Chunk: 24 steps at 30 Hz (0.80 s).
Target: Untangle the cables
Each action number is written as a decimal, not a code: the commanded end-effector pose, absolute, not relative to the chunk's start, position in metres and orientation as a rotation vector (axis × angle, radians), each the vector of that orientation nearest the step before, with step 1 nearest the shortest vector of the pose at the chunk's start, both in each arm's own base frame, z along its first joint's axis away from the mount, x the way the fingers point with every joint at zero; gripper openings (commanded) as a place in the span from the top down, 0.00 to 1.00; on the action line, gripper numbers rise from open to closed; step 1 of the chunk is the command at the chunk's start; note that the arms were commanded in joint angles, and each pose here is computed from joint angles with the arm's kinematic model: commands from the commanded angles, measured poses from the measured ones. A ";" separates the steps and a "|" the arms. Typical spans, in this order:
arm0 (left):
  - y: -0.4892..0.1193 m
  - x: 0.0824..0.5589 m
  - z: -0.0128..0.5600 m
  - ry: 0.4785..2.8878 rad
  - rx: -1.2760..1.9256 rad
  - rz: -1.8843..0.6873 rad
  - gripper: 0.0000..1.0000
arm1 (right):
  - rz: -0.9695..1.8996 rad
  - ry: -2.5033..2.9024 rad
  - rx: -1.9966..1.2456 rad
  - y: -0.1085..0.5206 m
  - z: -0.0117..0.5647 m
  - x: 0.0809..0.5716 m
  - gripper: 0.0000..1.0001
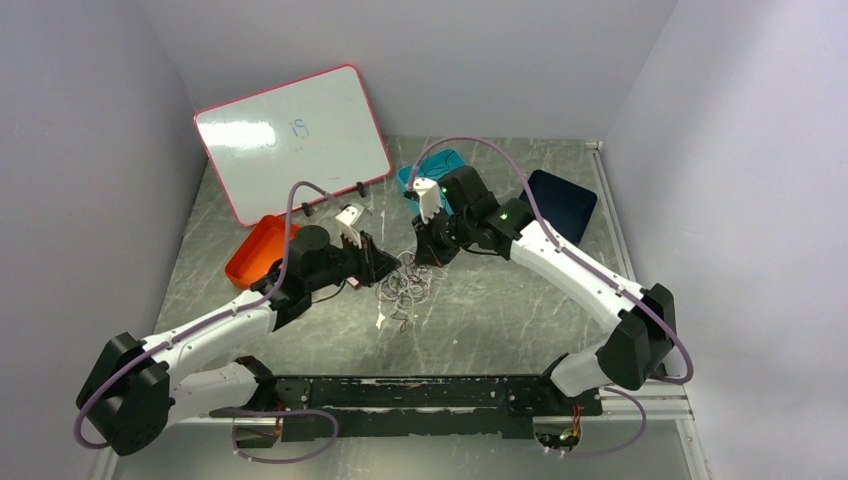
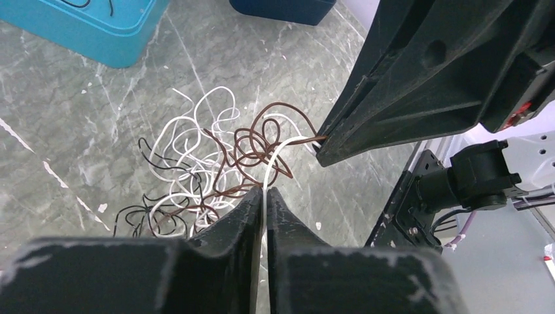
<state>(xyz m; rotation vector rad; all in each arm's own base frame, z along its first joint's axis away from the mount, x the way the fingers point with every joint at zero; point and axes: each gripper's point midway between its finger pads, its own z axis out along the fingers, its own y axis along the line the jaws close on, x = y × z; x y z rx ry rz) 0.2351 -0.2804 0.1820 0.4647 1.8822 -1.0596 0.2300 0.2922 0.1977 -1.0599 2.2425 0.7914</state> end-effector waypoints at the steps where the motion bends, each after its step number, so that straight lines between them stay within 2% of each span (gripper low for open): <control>1: -0.271 0.245 0.192 1.858 0.418 -1.011 0.93 | 0.739 2.232 -1.040 0.286 0.197 0.233 0.98; 4: -0.253 0.256 0.182 1.922 0.322 -0.919 0.93 | 0.711 2.248 -1.033 0.284 0.190 0.236 0.95; 8: -0.243 0.259 0.178 1.943 0.295 -0.920 0.93 | 0.715 2.262 -1.041 0.285 0.181 0.236 0.94; 17: -0.211 0.278 0.166 2.020 0.127 -0.768 0.93 | 0.696 2.282 -1.051 0.284 0.170 0.237 1.00; 20: -0.205 0.281 0.160 2.046 0.103 -0.725 0.93 | 0.684 2.243 -1.021 0.285 0.186 0.243 1.00; 24: -0.196 0.284 0.149 2.086 0.067 -0.660 0.93 | 0.686 2.122 -0.954 0.287 0.235 0.252 1.00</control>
